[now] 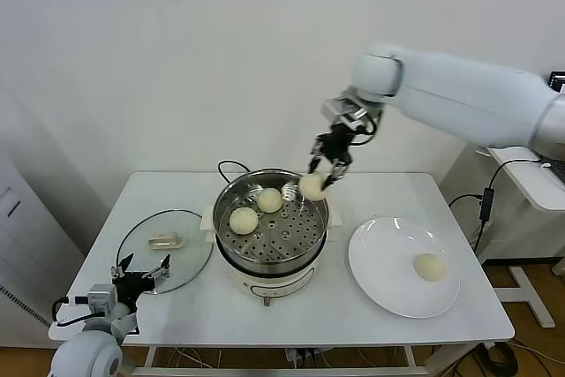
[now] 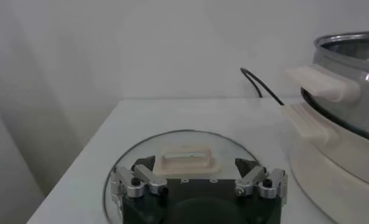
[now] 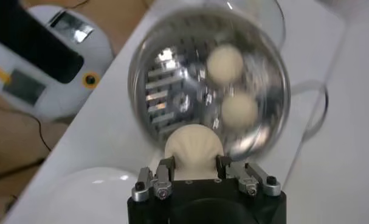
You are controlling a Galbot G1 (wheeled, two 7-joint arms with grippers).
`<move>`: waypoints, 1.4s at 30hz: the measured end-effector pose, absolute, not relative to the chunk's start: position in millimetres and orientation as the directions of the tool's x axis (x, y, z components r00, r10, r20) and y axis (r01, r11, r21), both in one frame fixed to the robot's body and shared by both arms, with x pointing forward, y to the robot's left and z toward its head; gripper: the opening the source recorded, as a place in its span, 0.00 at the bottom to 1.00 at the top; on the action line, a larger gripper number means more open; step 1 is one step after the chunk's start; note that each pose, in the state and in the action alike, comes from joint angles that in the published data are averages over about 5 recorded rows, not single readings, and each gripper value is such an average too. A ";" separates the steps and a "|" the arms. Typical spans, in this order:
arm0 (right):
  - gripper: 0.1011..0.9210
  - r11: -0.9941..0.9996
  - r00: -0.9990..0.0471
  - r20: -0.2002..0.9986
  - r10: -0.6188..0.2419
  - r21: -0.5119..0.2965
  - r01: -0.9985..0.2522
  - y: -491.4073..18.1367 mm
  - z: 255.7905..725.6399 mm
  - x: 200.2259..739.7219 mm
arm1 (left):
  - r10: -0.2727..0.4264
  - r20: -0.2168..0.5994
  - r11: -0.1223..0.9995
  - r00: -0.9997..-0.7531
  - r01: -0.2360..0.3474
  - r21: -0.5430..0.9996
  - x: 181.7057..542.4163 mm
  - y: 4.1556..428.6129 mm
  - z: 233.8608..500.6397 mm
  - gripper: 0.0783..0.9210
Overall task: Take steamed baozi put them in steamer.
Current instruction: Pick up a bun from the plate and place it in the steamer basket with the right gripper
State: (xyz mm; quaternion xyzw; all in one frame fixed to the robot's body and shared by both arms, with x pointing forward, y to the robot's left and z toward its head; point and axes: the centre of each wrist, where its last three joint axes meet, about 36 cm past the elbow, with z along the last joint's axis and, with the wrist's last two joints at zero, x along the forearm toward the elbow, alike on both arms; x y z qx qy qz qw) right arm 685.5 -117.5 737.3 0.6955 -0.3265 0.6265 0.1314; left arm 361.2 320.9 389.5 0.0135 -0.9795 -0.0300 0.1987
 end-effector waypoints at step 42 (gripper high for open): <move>0.44 -0.970 0.060 0.995 -0.085 -0.097 0.222 7.2 622.0 628.8 | -0.054 0.399 0.997 -0.915 -0.029 0.068 357.0 329.2 381.2 0.88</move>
